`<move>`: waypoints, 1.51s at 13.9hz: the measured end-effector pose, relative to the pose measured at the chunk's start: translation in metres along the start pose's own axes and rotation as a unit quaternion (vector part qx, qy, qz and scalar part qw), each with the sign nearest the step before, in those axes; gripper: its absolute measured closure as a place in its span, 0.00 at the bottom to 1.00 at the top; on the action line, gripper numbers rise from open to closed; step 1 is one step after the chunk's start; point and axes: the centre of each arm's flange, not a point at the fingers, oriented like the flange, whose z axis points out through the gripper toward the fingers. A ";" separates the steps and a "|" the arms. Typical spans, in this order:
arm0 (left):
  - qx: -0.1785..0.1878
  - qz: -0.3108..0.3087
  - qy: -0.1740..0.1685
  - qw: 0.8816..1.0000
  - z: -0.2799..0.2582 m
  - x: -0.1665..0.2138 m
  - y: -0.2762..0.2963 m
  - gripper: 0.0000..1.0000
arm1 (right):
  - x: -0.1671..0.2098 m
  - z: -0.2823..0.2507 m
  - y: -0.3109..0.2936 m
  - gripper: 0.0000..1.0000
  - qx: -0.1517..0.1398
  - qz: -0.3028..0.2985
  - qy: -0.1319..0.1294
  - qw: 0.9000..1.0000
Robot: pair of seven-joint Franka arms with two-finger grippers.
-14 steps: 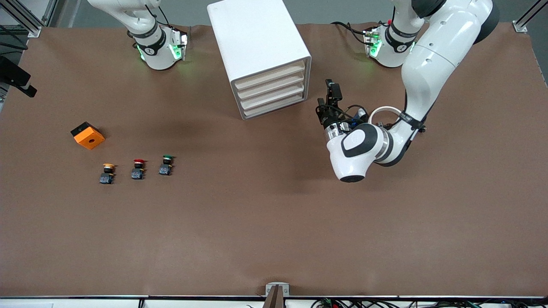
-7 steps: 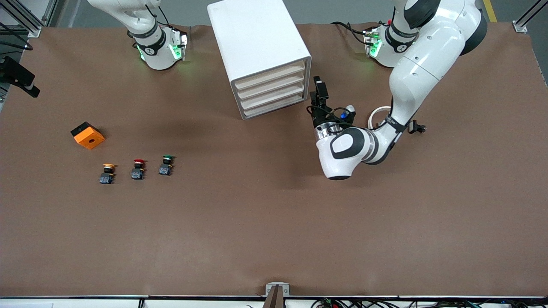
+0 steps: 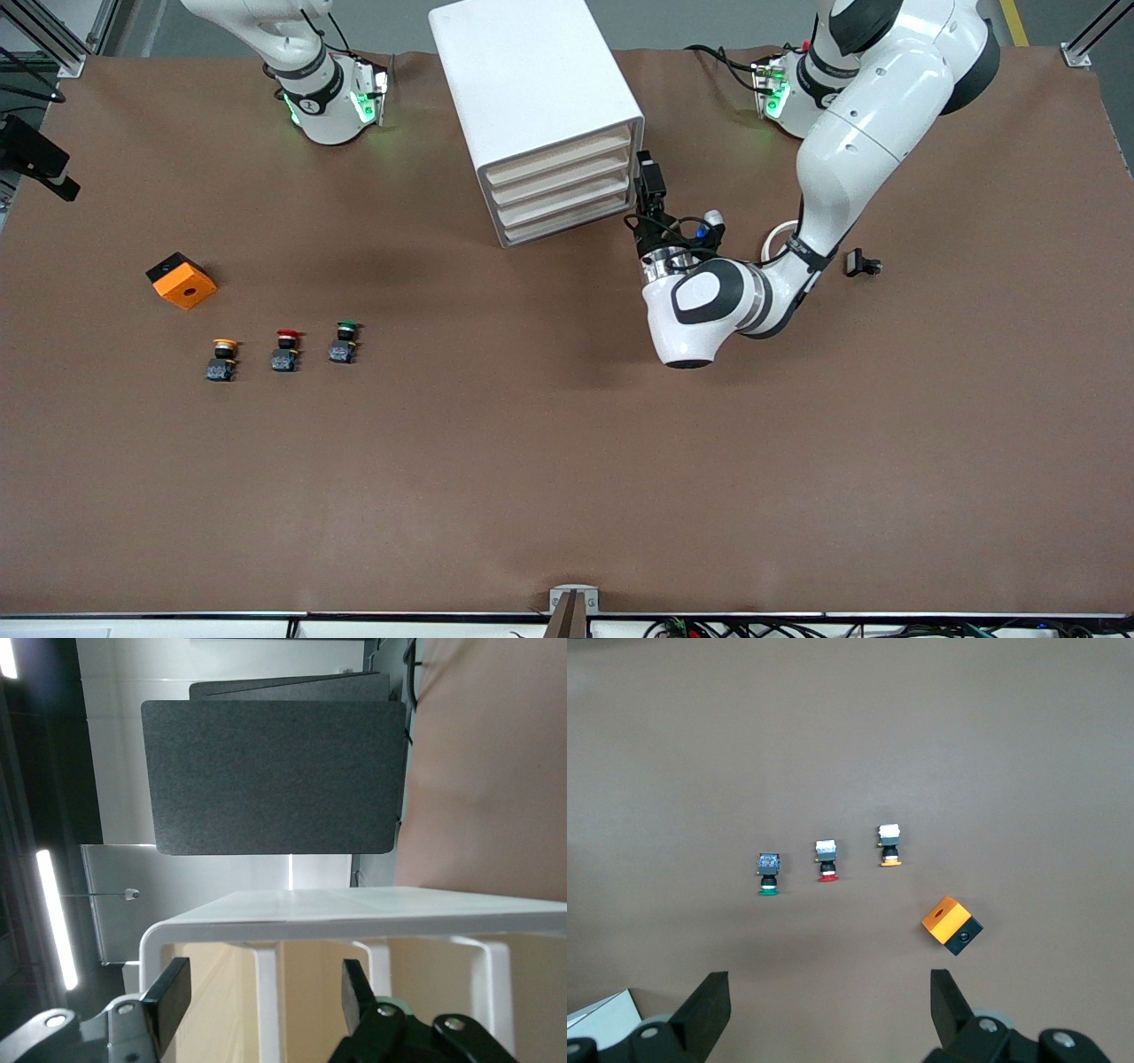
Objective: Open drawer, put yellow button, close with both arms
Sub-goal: 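Pull the drawer open with the left gripper while the right gripper reaches the yellow button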
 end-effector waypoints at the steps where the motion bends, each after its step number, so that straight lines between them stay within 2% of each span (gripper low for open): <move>1: 0.000 0.005 -0.002 1.000 0.000 -0.004 -0.004 0.24 | 0.001 0.002 0.000 0.00 0.000 0.000 -0.003 1.000; 3: -0.003 0.014 0.000 1.000 0.003 -0.015 -0.011 0.24 | 0.010 0.025 -0.001 0.00 -0.001 0.000 -0.027 1.000; 5: -0.006 0.017 0.007 1.000 0.009 -0.023 -0.014 0.24 | 0.035 0.076 -0.002 0.00 -0.004 0.000 -0.067 0.998; 7: -0.011 0.018 0.009 1.000 0.014 -0.030 -0.013 0.24 | 0.055 0.116 0.002 0.00 -0.009 0.004 -0.090 0.996; 9: -0.019 0.019 0.005 1.000 0.016 -0.036 -0.011 0.24 | 0.063 0.132 0.004 0.00 -0.010 0.006 -0.098 0.995; 14: -0.031 0.022 0.016 0.999 0.035 -0.057 -0.010 0.27 | 0.063 0.156 0.012 0.00 -0.011 0.013 -0.098 0.995; 15: -0.032 0.023 0.020 0.999 0.040 -0.061 -0.010 0.34 | 0.062 0.174 0.024 0.00 -0.010 0.023 -0.098 0.995; 17: -0.032 0.024 0.027 0.999 0.047 -0.066 -0.010 0.58 | 0.056 0.218 0.050 0.00 -0.010 0.043 -0.097 0.994; 19: -0.032 0.023 0.027 0.999 0.048 -0.067 -0.008 0.81 | 0.046 0.262 0.074 0.00 -0.011 0.059 -0.081 0.995; 21: -0.029 0.018 0.026 0.999 0.047 -0.066 -0.007 0.85 | 0.036 0.302 0.082 0.00 -0.012 0.055 -0.062 0.996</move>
